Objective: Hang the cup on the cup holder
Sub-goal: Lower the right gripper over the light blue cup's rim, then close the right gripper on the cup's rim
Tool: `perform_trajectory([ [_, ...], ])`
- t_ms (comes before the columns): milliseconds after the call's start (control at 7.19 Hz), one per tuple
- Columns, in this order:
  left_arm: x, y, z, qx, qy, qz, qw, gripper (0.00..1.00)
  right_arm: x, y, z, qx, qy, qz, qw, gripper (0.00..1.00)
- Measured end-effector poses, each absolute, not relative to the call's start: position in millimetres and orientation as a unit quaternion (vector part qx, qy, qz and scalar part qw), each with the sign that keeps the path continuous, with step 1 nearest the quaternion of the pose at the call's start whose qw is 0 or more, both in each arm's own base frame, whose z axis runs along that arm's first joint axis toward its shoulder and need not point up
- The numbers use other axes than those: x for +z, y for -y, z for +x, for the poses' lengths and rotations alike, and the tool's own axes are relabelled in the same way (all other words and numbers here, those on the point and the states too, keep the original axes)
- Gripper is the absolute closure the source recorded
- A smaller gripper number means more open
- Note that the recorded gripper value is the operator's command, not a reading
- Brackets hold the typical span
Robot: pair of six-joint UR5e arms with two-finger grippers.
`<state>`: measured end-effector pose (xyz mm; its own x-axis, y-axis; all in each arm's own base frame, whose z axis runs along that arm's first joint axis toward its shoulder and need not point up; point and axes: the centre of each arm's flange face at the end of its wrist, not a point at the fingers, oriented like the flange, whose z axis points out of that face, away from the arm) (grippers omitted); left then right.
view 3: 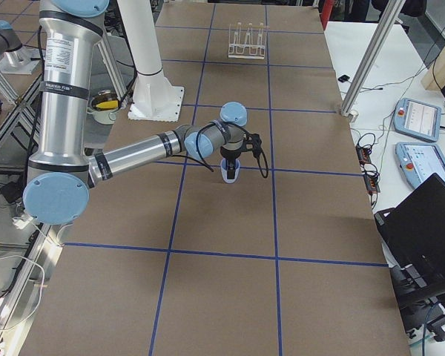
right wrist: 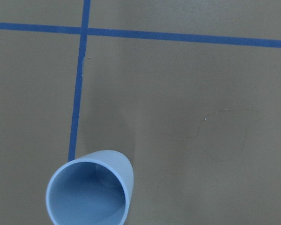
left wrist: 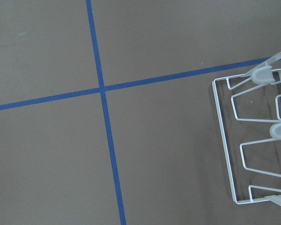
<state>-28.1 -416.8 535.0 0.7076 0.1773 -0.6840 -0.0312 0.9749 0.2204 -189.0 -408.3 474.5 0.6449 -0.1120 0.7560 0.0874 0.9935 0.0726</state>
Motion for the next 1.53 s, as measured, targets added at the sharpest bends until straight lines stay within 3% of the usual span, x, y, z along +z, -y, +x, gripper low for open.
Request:
perform_trajectory([
  [973,530.9,422.2,-27.8,0.058,-0.378,0.102,0.919,0.01,502.1,408.7,-228.0,-0.068,0.373,0.013,0.925,0.00],
  [1112,531.3,424.3,-27.4,0.058,-0.378,0.101,0.918,0.01,505.4,410.1,-229.1,-0.065,0.371,0.010,0.926,0.33],
  [1251,531.6,425.4,-27.1,0.058,-0.378,0.101,0.918,0.01,508.0,412.0,-230.6,-0.064,0.370,0.007,0.927,0.96],
  [1529,528.6,426.1,-27.0,0.063,-0.378,0.106,0.917,0.01,509.0,412.1,-233.2,-0.065,0.377,-0.002,0.924,1.00],
])
